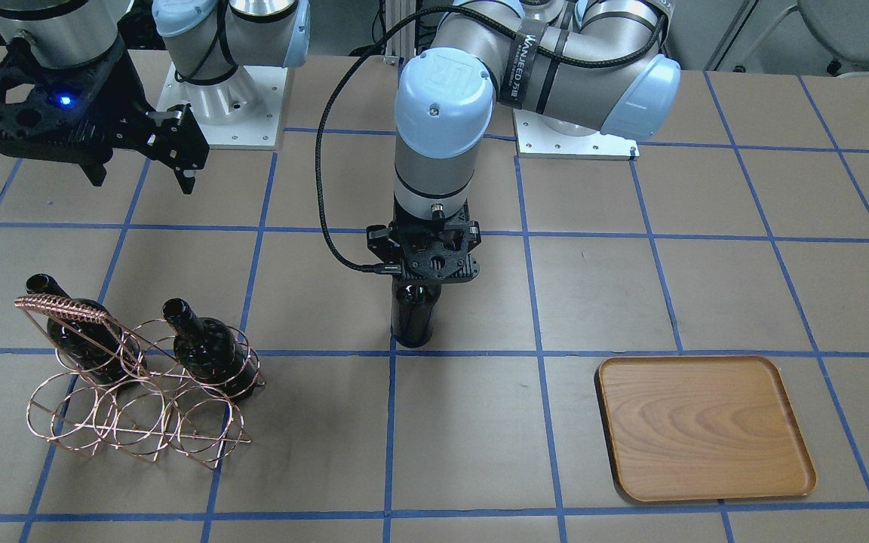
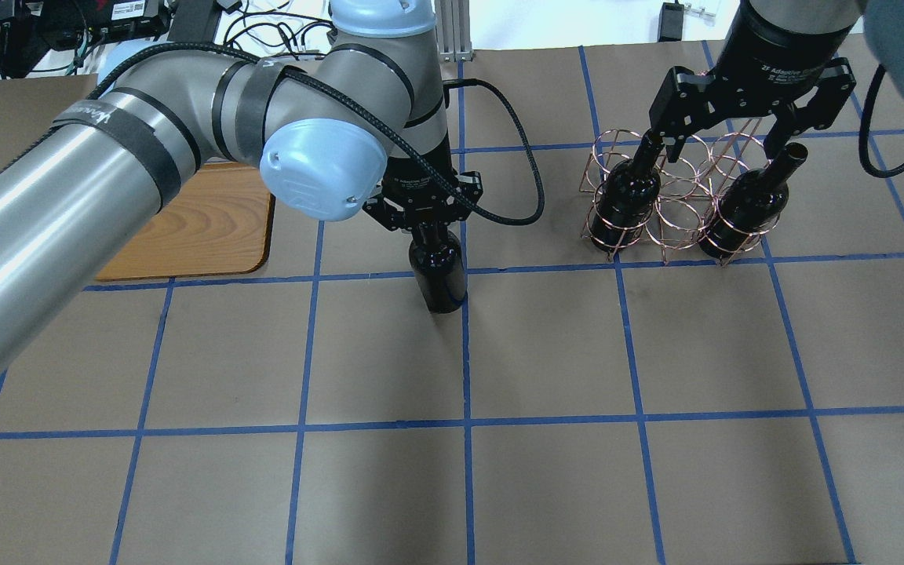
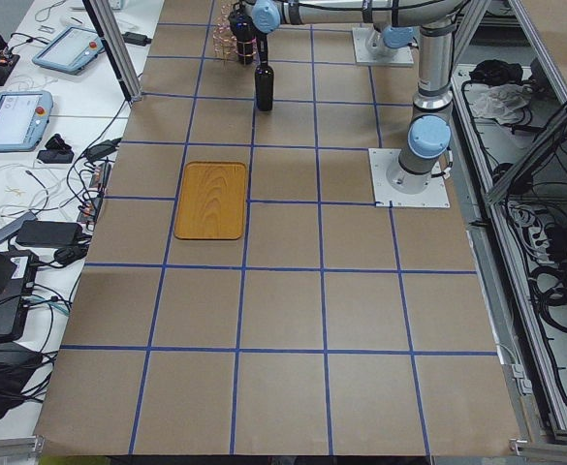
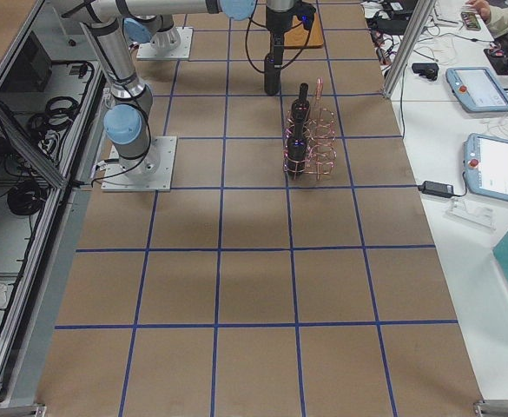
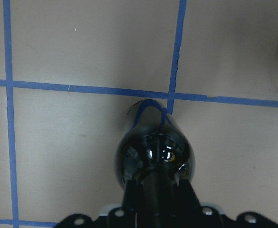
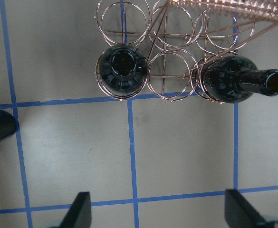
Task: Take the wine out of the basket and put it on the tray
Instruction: 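Carry the bottle with the left gripper and lower it onto the wooden tray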
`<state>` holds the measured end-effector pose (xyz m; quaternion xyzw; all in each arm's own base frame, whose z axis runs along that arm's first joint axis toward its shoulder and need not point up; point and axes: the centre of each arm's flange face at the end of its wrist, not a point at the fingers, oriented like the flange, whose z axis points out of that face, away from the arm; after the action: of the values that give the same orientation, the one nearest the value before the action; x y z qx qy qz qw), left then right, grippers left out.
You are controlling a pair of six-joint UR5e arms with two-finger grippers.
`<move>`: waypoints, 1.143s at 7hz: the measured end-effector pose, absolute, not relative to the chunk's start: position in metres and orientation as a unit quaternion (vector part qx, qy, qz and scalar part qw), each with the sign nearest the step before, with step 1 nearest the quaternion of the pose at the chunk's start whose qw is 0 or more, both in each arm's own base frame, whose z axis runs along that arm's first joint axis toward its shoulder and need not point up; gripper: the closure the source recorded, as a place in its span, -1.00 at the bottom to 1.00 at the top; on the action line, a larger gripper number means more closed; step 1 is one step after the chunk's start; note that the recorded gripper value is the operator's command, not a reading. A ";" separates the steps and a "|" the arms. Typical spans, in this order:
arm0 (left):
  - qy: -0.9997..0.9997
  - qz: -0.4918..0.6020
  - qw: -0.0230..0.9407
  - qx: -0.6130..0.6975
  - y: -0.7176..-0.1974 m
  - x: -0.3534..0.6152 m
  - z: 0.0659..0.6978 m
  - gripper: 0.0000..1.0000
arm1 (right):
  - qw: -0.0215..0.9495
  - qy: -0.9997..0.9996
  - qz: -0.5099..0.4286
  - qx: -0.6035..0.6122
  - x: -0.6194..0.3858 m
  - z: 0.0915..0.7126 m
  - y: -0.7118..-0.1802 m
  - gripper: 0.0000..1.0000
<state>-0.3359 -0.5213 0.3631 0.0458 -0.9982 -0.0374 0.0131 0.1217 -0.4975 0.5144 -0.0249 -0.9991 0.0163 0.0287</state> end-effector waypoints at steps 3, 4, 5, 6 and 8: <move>-0.999 -0.014 0.021 0.039 -0.534 -0.307 0.394 0.98 | 0.032 -0.999 0.030 -0.025 0.121 0.522 -0.495 -1.00; -0.999 0.000 0.020 0.028 -0.548 -0.274 0.411 0.98 | 0.032 -0.999 0.033 -0.026 0.119 0.525 -0.494 -1.00; -1.000 0.012 0.010 0.010 -0.566 -0.226 0.424 0.98 | 0.032 -0.999 0.033 -0.028 0.118 0.525 -0.493 -1.00; -1.000 0.017 0.001 -0.005 -0.585 -0.166 0.429 0.98 | 0.032 -0.999 0.031 -0.028 0.118 0.525 -0.492 -1.00; -0.999 0.020 -0.008 -0.030 -0.615 -0.043 0.420 0.98 | 0.032 -0.999 0.027 -0.028 0.118 0.525 -0.491 -1.00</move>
<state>-0.0434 -0.6148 0.4196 -0.0296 -0.9993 0.0197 -0.0080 0.1175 -0.4910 0.5250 -0.0279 -0.9987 0.0275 0.0319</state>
